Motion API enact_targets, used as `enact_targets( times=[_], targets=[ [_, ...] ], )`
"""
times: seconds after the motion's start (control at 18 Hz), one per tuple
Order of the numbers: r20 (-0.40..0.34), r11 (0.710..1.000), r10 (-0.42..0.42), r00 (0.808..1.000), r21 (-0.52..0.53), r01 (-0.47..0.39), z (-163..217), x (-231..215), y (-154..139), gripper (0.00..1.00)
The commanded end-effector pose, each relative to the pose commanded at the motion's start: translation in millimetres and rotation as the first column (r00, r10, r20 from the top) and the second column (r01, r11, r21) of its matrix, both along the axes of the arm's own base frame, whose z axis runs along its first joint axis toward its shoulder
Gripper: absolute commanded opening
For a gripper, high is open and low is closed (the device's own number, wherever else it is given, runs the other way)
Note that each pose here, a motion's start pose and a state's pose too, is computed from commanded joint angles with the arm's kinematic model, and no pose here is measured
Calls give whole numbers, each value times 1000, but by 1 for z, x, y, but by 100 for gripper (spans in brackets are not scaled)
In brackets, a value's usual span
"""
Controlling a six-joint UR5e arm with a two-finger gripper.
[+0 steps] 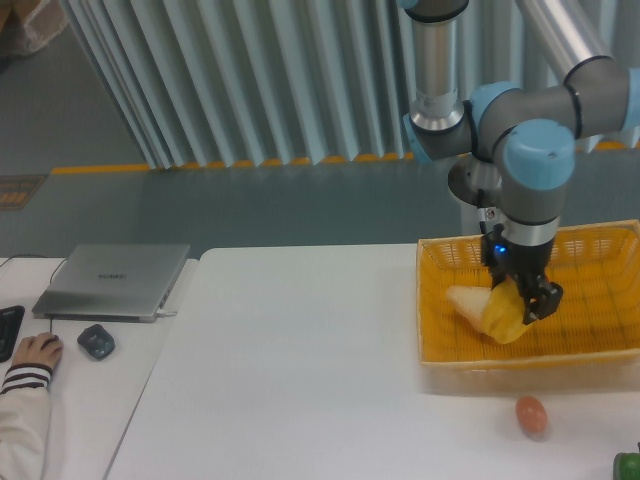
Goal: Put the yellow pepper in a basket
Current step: 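Lower the pepper into the basket and open the gripper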
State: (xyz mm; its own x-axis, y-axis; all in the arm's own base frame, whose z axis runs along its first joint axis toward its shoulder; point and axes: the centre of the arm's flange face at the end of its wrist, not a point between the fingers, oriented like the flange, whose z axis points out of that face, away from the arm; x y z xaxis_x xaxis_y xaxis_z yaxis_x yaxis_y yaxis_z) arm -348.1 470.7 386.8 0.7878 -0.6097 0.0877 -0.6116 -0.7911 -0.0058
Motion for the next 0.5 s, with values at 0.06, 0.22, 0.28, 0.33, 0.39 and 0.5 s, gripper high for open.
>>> enact_targets(
  times=[0.06, 0.22, 0.28, 0.33, 0.39, 0.5],
  targets=[
    [-17, 999, -32, 999, -21, 32, 0, -1, -2, 68],
    [-49, 989, -127, 991, -80, 123, -1, -8, -9, 68],
    [-52, 984, -157, 986, -89, 152, -1, -12, -12, 68],
    [-53, 981, -173, 983, -95, 168, -2, -15, -14, 68],
    [-54, 980, -179, 982, -101, 173, -4, -15, -13, 68],
    [-47, 979, -180, 982, -101, 175, -7, -14, -14, 70]
  ],
)
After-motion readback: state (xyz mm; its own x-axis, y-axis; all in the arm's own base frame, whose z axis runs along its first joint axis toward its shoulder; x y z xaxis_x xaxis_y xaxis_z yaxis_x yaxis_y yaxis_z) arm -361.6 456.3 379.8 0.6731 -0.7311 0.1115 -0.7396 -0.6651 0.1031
